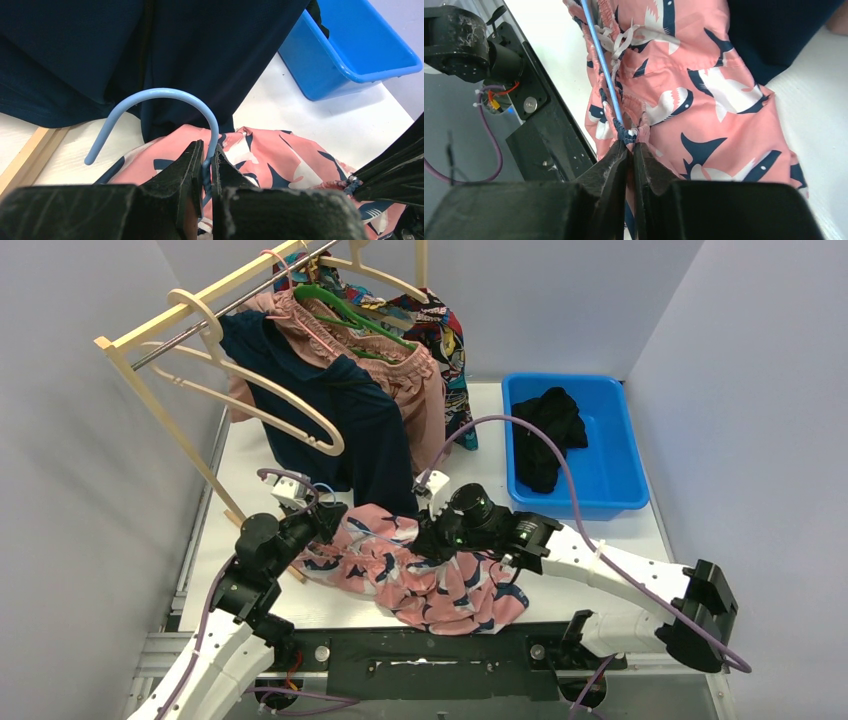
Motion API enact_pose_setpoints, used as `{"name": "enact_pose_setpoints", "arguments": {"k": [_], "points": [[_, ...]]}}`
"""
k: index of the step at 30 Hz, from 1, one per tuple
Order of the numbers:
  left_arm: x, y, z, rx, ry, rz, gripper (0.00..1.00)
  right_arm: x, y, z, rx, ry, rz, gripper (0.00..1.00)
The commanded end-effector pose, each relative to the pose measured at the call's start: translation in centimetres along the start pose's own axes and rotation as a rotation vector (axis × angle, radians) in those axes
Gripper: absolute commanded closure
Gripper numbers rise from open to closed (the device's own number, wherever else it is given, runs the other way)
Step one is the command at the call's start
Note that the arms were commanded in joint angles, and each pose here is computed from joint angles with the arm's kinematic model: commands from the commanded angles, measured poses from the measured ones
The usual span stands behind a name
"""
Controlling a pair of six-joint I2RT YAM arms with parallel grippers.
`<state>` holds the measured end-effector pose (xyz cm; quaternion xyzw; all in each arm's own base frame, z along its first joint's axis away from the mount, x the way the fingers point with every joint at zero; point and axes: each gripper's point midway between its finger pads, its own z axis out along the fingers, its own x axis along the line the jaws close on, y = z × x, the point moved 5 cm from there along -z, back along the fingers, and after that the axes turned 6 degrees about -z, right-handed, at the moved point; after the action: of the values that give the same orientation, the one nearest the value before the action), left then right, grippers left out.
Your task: Remove the shorts from the hanger
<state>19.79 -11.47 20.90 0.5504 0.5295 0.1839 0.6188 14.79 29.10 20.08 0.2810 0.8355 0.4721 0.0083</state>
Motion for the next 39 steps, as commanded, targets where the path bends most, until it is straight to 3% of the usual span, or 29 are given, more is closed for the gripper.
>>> {"name": "enact_pose_setpoints", "arguments": {"k": [1,6,14,17,20,27,30,36,39], "points": [[-1.1,2.8,-0.3,-0.083,-0.015,0.024,1.0,-0.8,2.4,-2.0,-0.149,-0.095,-0.009,0.96],[-0.5,3.1,-0.5,-0.1,0.034,0.022,1.0,-4.0,0.9,-4.4,-0.144,-0.288,0.066,1.0],[1.3,4.3,-1.7,-0.195,0.188,0.001,1.0,-5.8,-0.8,-7.1,-0.207,-0.352,0.116,0.99],[1.7,4.7,-2.1,-0.227,0.226,-0.007,1.0,-5.6,-1.3,-7.0,-0.222,-0.316,0.088,0.99],[2.2,4.9,-2.4,-0.251,0.264,-0.022,1.0,-3.8,-1.4,-6.8,-0.266,-0.163,0.005,0.97],[2.6,4.6,-2.2,-0.238,0.291,-0.03,1.0,-1.2,1.1,-9.6,-0.516,-0.024,-0.084,0.97],[2.4,4.2,-1.7,-0.204,0.27,-0.02,1.0,-0.2,2.3,-10.6,-0.563,0.03,-0.095,0.97],[0.2,3.7,-0.6,-0.142,0.094,0.008,1.0,1.0,3.7,-10.5,-0.504,0.077,-0.055,0.96],[0.3,3.9,-0.7,-0.137,0.111,0.004,1.0,1.8,3.5,-9.5,-0.429,0.115,-0.074,0.93]]}}
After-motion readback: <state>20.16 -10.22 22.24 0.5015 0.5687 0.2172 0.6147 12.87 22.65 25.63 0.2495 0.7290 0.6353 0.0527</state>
